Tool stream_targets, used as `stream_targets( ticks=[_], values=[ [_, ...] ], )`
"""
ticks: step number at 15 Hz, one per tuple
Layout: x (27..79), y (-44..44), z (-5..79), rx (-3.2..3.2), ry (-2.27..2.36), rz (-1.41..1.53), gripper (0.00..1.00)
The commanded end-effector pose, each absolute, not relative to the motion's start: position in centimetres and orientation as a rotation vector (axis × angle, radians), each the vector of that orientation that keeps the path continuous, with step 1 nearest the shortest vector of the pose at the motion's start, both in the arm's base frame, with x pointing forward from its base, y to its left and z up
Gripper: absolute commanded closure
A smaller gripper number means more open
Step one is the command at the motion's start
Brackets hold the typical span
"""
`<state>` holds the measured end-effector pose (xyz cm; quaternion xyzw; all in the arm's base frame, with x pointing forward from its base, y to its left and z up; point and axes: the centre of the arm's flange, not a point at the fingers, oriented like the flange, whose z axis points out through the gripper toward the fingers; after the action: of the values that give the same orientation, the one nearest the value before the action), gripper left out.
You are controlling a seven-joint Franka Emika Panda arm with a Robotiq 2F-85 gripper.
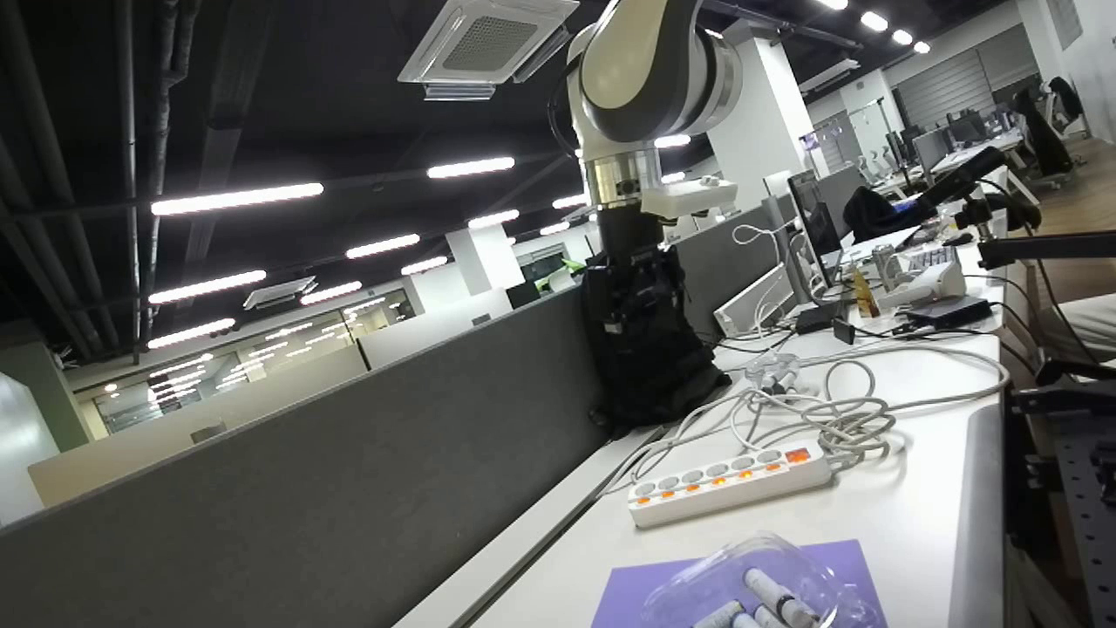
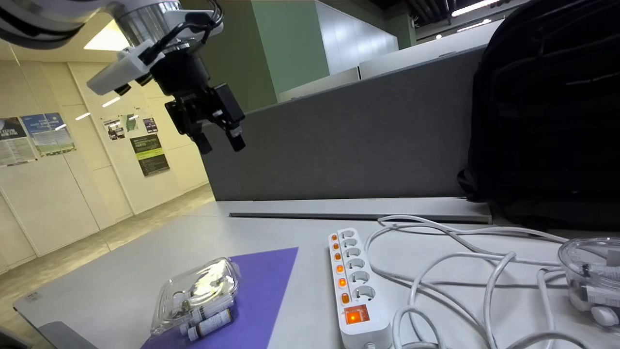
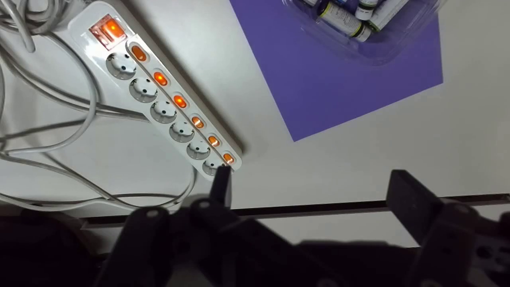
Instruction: Turn on the first switch from the bottom
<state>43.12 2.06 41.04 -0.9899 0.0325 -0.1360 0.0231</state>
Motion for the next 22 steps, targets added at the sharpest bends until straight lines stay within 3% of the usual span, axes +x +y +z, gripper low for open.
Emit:
stream_targets(
  ticks=[1, 4, 5, 7, 16, 17, 22],
  values=[
    [43.2, 2.1, 40.5, -3.080, 0.121, -0.460, 0.00],
    [43.5, 0.9, 39.3, -3.090, 0.195, -0.479, 0.00],
    [43.7, 0.2, 38.6, -3.103, 0.218, -0.482, 0.25],
    [44.0, -1.4, 37.1, -3.117, 0.285, -0.468, 0.32],
    [44.8, -7.9, 29.2, -3.125, 0.545, -0.327, 0.95],
    [44.9, -8.4, 28.3, -3.119, 0.563, -0.317, 1.00],
    [45.6, -10.5, 24.4, -3.095, 0.617, -0.312, 1.00]
  ],
)
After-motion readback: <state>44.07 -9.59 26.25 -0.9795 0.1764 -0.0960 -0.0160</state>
